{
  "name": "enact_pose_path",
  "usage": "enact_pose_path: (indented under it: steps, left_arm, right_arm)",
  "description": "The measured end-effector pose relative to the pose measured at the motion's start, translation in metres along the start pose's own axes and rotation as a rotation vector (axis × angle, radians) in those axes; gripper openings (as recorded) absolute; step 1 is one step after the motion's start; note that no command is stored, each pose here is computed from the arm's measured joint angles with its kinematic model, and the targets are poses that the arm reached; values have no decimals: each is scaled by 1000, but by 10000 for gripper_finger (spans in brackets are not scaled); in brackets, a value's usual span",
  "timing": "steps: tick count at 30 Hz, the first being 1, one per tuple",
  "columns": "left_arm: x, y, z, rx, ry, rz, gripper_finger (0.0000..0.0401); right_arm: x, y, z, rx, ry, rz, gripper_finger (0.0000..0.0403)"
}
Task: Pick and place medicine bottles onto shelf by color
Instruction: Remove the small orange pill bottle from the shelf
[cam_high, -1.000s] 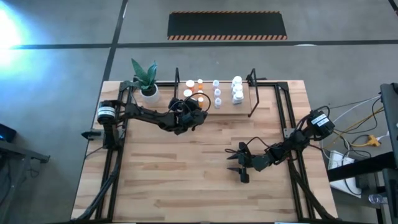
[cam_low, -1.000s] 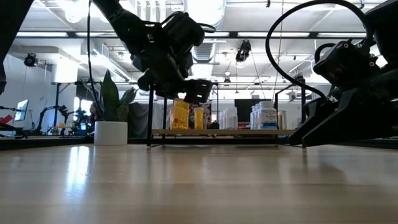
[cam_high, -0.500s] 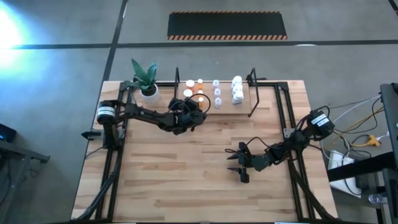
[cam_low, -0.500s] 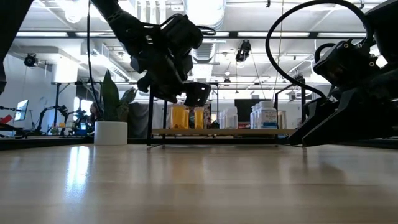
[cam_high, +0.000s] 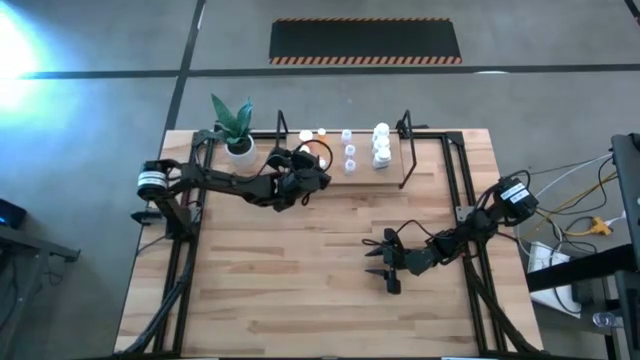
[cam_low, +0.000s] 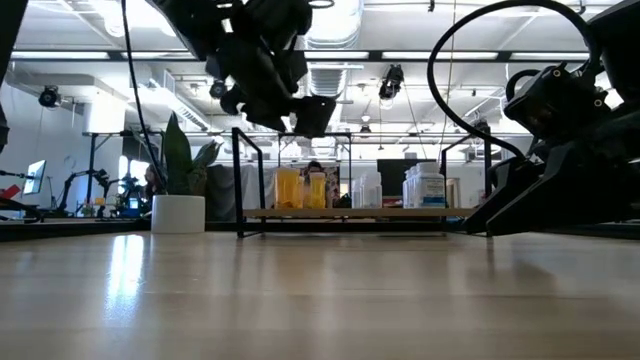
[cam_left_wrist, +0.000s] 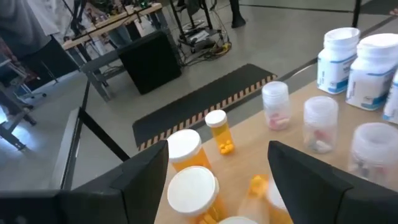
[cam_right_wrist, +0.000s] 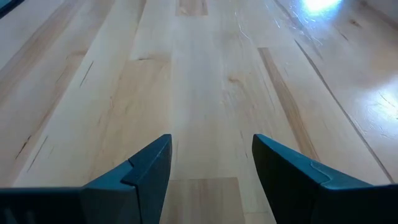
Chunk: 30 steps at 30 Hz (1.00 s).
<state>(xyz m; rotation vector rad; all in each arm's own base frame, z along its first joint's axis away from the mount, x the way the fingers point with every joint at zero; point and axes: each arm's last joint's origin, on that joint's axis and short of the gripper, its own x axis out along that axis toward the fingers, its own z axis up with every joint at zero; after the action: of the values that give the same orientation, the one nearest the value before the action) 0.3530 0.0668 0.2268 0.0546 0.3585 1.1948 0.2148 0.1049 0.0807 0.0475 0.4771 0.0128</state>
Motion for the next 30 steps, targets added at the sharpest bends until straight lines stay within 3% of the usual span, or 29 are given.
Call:
enact_pose_path:
  steps: [4,7,12,16,22,26,30]
  left_arm:
    - [-9,-4,3,-1,-11,-29,259]
    - [-23,-10,12,16,-25,-127,258]
    - [-65,-20,24,39,-67,-314,258]
    - [-105,-24,17,94,-72,-419,258]
    - [-141,-19,-33,103,84,-473,258]
    - [-144,-5,-78,65,203,-423,257]
    - [-139,17,-110,11,335,-364,257]
  right_arm:
    - [0,0,0,-1,1,0,215]
    - [0,0,-1,9,5,-2,215]
    - [-2,-1,-2,57,36,-11,215]
    - [-7,-4,-1,124,84,-31,215]
    - [-17,-10,21,141,120,9,215]
    - [-14,-24,56,66,221,-97,214]
    - [-7,-47,109,-81,299,-191,214]
